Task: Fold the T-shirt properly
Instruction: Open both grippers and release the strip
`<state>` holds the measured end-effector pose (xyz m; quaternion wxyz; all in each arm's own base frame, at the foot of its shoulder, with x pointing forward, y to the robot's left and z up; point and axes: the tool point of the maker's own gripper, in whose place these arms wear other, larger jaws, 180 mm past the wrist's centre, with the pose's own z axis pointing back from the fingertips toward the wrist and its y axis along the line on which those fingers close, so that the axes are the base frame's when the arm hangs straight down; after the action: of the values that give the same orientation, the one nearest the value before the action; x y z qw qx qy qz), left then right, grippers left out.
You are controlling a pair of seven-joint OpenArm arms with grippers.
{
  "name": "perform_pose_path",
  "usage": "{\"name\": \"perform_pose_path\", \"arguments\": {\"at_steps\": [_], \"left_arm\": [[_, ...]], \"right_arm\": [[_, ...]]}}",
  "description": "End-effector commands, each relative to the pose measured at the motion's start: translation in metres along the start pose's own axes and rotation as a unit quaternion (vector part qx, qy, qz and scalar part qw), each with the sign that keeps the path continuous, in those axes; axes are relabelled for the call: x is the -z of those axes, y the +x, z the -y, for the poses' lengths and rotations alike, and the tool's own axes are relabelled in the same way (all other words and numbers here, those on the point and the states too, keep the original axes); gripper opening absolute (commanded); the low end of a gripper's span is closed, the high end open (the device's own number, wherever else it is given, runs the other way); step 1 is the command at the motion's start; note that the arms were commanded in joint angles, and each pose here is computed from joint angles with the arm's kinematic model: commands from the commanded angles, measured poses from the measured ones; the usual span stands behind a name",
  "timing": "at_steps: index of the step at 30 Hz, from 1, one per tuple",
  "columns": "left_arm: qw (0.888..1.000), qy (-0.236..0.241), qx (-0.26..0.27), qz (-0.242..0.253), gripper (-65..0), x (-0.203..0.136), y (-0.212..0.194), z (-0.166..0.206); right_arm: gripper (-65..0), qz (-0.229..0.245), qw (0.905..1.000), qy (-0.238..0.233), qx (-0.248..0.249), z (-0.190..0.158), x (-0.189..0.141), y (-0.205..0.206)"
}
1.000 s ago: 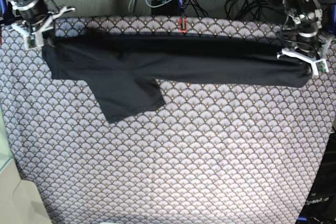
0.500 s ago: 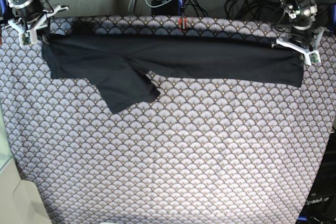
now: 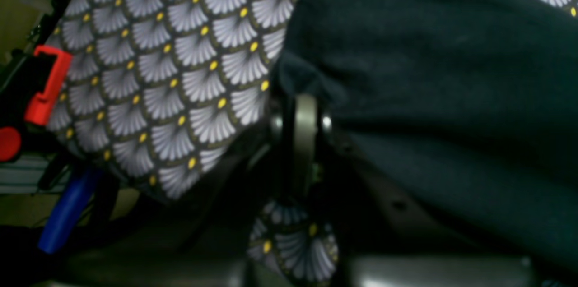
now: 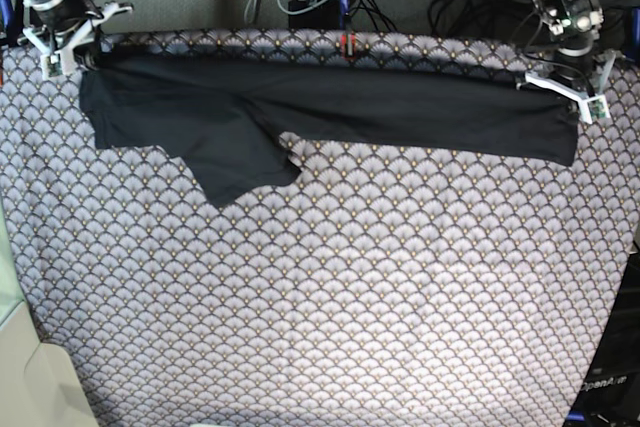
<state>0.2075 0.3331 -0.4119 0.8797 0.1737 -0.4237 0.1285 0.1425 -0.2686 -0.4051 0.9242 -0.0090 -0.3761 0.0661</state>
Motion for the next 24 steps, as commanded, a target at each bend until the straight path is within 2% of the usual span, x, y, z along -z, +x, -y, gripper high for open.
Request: {"name": "perform_pose_path", "arguments": {"at_steps": [1, 5, 7, 10, 12, 15, 19, 24], "left_arm": [[1.0, 0.006, 0.003, 0.025, -65.0, 0.0, 0.015, -0.005], [1.0, 0.005, 0.003, 0.024, -63.3, 0.0, 0.014, -0.004], [1.0, -0.009, 0.008, 0.024, -58.1, 0.0, 0.014, 0.001], [0.998, -0.055, 0.022, 0.023, -48.6, -0.002, 0.013, 0.017], [0.996, -0.08, 0.031, 0.025, -44.7, -0.003, 0.013, 0.026], [0.994, -0.098, 0.037, 0.026, -43.9, -0.005, 0.014, 0.032], [0.994, -0.098, 0.037, 0.025, -43.8, -0.005, 0.013, 0.032], [0.996, -0.079, 0.025, 0.02, -43.8, -0.007, 0.008, 0.018]], "right_arm": [[-65.0, 0.023, 0.9997, -0.008, -0.009, 0.007, -0.003, 0.013], [-65.0, 0.018, 0.9998, -0.007, -0.001, 0.008, 0.0, 0.007], [-65.0, 0.017, 0.9998, -0.007, -0.001, 0.008, 0.0, 0.007], [-65.0, 0.017, 0.9998, -0.007, -0.001, 0.008, 0.0, 0.007], [-65.0, 0.018, 0.9998, -0.007, -0.002, 0.008, 0.0, 0.008], [-65.0, 0.02, 0.9997, -0.011, -0.003, 0.01, -0.001, 0.009], [-65.0, 0.028, 0.9995, -0.014, -0.003, 0.012, 0.001, 0.015], [-65.0, 0.026, 0.9996, -0.013, -0.003, 0.012, 0.001, 0.014]]}}
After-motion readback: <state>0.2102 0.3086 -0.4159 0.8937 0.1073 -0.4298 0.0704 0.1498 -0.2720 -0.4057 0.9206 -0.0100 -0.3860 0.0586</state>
